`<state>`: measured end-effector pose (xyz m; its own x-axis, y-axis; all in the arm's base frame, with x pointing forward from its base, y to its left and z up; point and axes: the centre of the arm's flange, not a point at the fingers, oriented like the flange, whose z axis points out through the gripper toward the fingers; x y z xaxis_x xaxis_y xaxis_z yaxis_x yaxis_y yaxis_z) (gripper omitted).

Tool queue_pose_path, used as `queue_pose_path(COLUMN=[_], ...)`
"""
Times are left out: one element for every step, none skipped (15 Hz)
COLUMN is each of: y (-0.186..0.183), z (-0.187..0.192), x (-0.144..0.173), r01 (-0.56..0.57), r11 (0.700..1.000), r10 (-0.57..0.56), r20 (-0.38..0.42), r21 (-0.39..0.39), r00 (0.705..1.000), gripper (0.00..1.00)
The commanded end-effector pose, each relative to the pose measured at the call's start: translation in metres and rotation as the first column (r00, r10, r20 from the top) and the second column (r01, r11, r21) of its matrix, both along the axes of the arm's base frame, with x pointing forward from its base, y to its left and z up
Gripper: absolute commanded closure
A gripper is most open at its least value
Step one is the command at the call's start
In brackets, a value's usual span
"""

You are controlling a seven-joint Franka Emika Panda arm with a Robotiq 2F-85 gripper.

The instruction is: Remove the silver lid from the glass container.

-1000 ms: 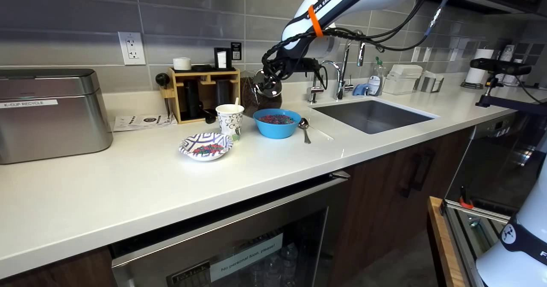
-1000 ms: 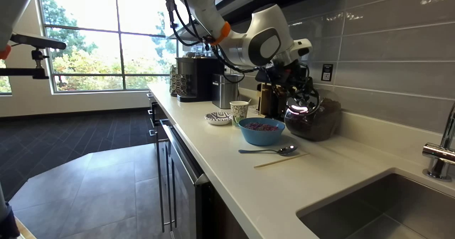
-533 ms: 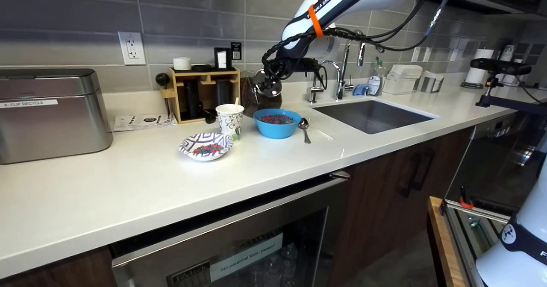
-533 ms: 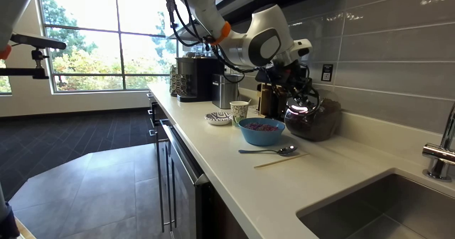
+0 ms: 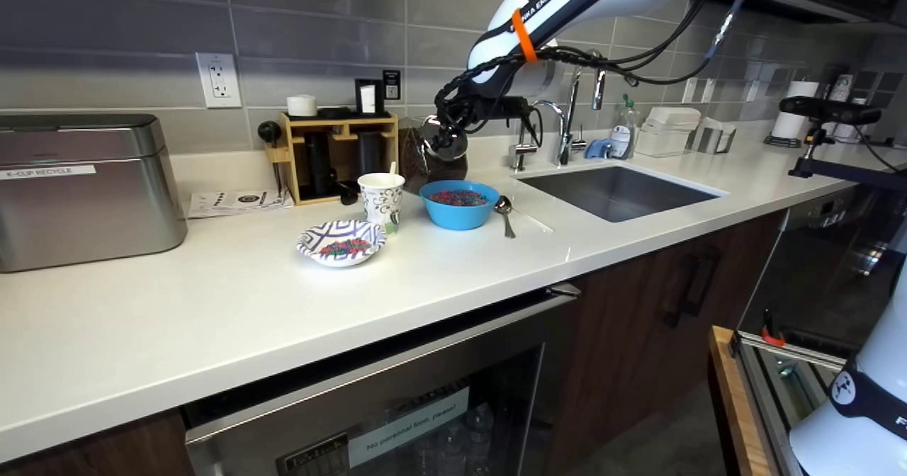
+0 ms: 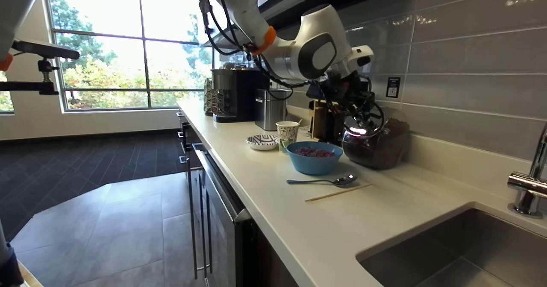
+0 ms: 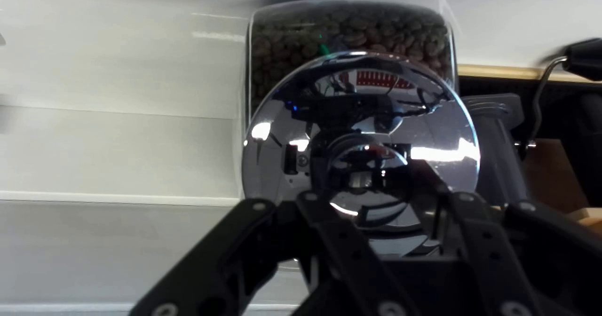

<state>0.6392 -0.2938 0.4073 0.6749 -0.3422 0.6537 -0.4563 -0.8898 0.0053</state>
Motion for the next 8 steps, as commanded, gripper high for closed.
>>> queue_pose_path(y=[0.015,0.017,0.019,0.021,0.023,0.023,0.025,0.026], z=[0.015,0.017,0.020,0.023,0.027,0.032,0.035,0.038], x=[-0.016,-0.018,-0.021,-0.023,-0.026,-0.027,-0.029,-0.032], r01=[0.017,0.018,0.019,0.022,0.022,0.025,0.026,0.029], r11=[0.999,0.999,0.999,0.999,0.999,0.999,0.999,0.999], r10=[-0.017,-0.018,-0.019,-0.021,-0.021,-0.024,-0.026,-0.029], r20=[0.016,0.015,0.015,0.017,0.016,0.020,0.019,0.013], r21=[-0.027,-0.028,-0.032,-0.037,-0.036,-0.039,-0.035,-0.031], r00=[1.000,1.000,1.000,1.000,1.000,0.999,0.999,0.999], gripper=[0.79,0.79,0.79,0.79,0.79,0.79,0.79,0.79])
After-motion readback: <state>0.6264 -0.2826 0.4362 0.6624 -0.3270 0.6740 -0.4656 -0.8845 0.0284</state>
